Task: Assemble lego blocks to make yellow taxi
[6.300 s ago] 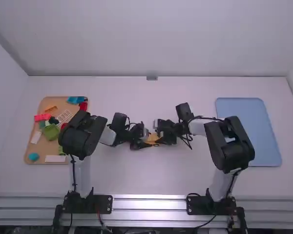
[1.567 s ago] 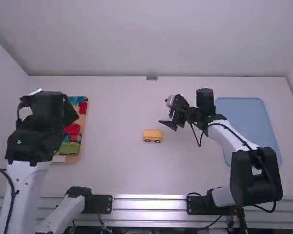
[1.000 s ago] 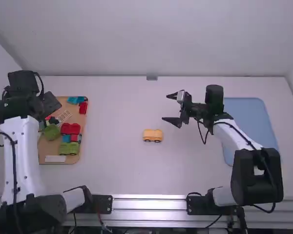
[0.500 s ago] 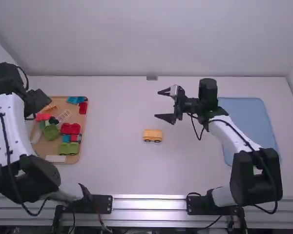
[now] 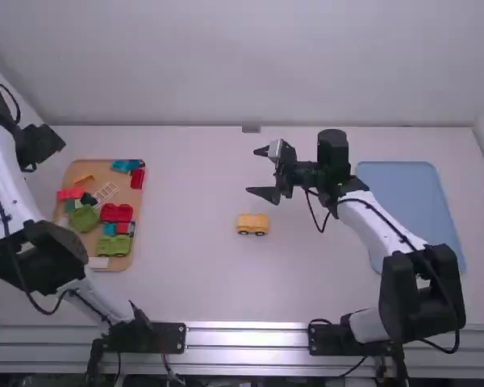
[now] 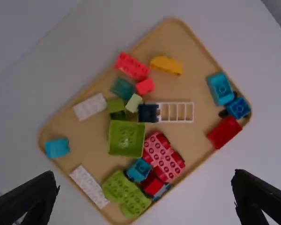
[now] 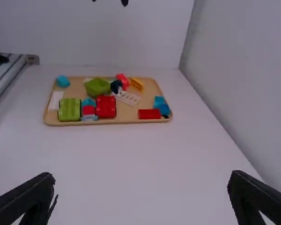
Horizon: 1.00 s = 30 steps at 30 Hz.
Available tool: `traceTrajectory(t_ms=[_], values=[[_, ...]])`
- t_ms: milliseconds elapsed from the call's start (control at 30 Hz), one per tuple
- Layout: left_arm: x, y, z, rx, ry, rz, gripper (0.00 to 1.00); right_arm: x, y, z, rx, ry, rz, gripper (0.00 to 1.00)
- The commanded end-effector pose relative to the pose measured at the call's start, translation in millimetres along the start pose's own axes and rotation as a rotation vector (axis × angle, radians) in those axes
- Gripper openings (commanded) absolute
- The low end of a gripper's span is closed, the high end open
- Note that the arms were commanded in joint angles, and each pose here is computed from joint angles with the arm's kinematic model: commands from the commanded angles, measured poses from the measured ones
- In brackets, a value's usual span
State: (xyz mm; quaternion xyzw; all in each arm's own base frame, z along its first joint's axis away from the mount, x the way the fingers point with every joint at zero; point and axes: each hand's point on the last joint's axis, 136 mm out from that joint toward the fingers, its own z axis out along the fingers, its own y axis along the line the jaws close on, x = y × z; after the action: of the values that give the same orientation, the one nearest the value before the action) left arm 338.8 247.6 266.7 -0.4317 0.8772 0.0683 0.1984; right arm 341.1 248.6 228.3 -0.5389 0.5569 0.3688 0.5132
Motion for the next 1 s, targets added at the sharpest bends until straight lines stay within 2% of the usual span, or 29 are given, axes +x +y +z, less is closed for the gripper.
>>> traceTrajectory(t_ms=[0, 133, 200, 500, 800, 967], values=[[-10, -4, 14, 0.001, 0.026, 0.017, 0.99, -16, -8, -3, 0.036, -0.006, -0.039, 0.99], [-13, -7, 43, -0.016, 0.097, 0.019, 0.99, -16, -7, -3, 0.033, -0.005, -0.036, 0.99], [-13, -17, 72, 0.011, 0.153, 0.020, 0.99, -16, -7, -3, 0.034, -0.004, -0.035, 0.99], [-1, -26, 150, 0.013, 0.277, -0.036, 0.99, -14, -6, -3, 0.030, 0.001, 0.014, 0.99], [-6, -28, 189, -0.014, 0.246, -0.224, 0.99, -14, -6, -3, 0.030, 0.001, 0.030, 0.99], [-13, -39, 218, 0.010, 0.180, -0.269, 0.99, -13, -5, -3, 0.027, 0.004, 0.040, 0.99]])
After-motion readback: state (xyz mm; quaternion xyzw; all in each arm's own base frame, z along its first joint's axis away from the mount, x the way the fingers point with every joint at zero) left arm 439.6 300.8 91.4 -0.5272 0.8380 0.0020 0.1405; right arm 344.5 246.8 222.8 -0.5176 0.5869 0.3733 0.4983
